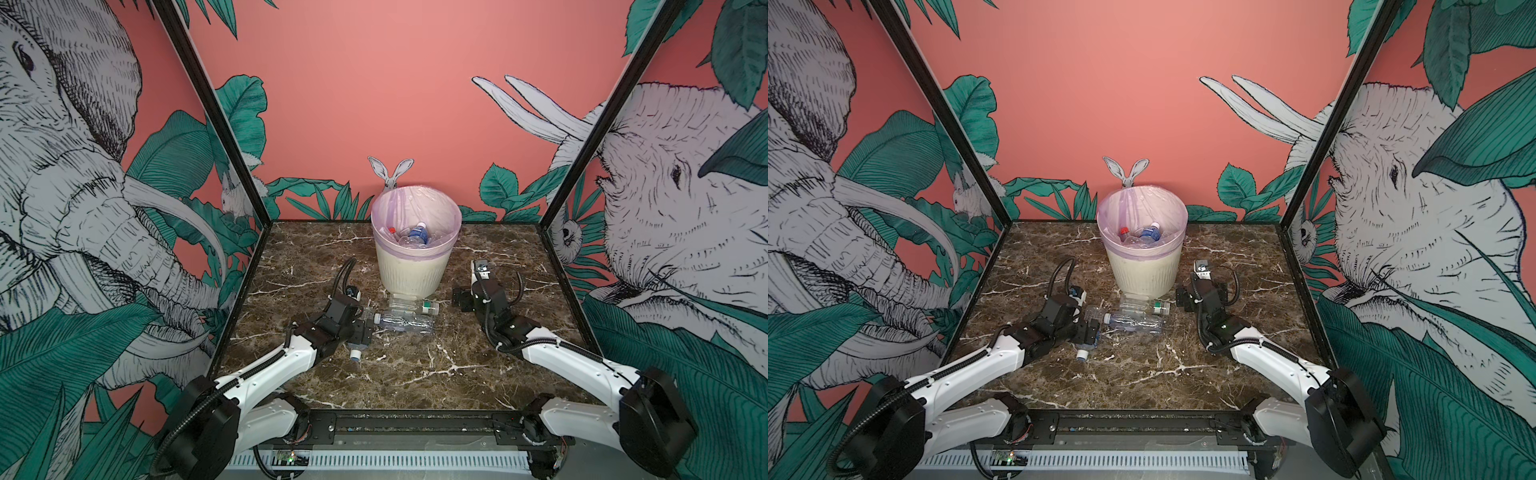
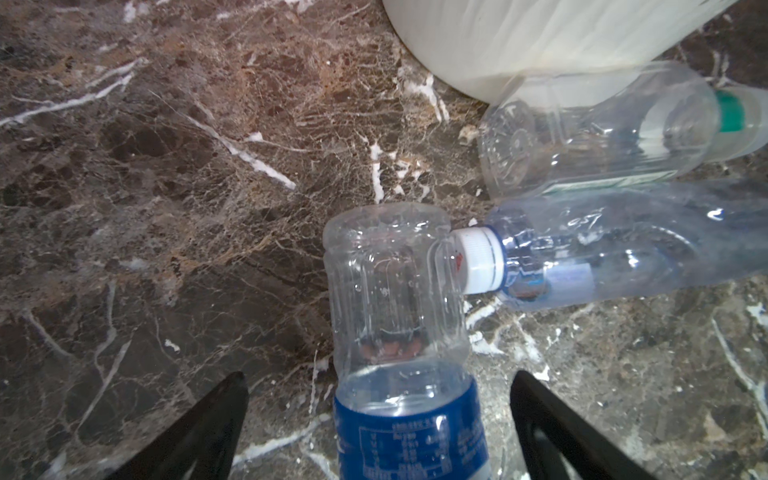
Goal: Throw the plastic bottles in the bin
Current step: 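Close the left gripper on the upright blue-label water bottle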
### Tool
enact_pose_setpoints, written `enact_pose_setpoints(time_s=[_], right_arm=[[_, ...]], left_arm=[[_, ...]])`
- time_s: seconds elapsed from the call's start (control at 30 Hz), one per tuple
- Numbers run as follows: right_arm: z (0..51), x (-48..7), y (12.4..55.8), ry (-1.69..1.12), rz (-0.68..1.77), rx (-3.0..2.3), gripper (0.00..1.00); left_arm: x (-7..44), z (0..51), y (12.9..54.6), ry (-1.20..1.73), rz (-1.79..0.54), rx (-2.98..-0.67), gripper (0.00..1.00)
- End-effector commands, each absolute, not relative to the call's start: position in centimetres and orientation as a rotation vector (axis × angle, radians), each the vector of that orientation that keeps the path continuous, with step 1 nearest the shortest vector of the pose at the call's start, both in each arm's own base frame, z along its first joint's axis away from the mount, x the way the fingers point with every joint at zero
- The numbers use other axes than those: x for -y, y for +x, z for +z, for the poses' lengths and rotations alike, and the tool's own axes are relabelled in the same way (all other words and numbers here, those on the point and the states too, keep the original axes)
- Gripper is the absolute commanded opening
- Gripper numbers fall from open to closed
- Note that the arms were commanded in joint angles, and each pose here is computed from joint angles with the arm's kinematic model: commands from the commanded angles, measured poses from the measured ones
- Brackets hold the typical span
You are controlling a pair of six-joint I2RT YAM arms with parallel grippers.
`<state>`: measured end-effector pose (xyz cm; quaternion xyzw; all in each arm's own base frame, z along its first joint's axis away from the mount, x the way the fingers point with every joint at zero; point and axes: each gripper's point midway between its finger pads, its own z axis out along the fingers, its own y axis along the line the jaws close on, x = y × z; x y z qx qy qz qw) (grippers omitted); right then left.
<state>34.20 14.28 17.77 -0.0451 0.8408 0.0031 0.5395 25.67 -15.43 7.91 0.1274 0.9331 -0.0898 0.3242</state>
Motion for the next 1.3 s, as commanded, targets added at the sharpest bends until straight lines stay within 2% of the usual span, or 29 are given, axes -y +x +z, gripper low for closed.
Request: enact_pose_setpoints(time_s=[0.0,0.47,0.87,1.27], right_arm=[[19.5,-14.5,35.0,-0.063,0.03,-1.955,0.99],[19.4,-14.5,34.9,-0.069,0.026,-1.96,0.99],[19.5,-14.5,35.0,-0.07,0.028,-1.961,0.99],[19.4,-14.6,35.0,-0.074,0.029,-1.965,0.99]], left_arm=[[15.6,7.8,25.7,0.316,-0.238,-2.454,1.0],[15.6,6.0,25.5,0.345,-0.182,-2.51,0.99],[16.1,4.7,25.6,0.381,-0.13,-2.56,0.9],[15.9,4.4,25.3,0.374,-0.117,-2.576,0.75]])
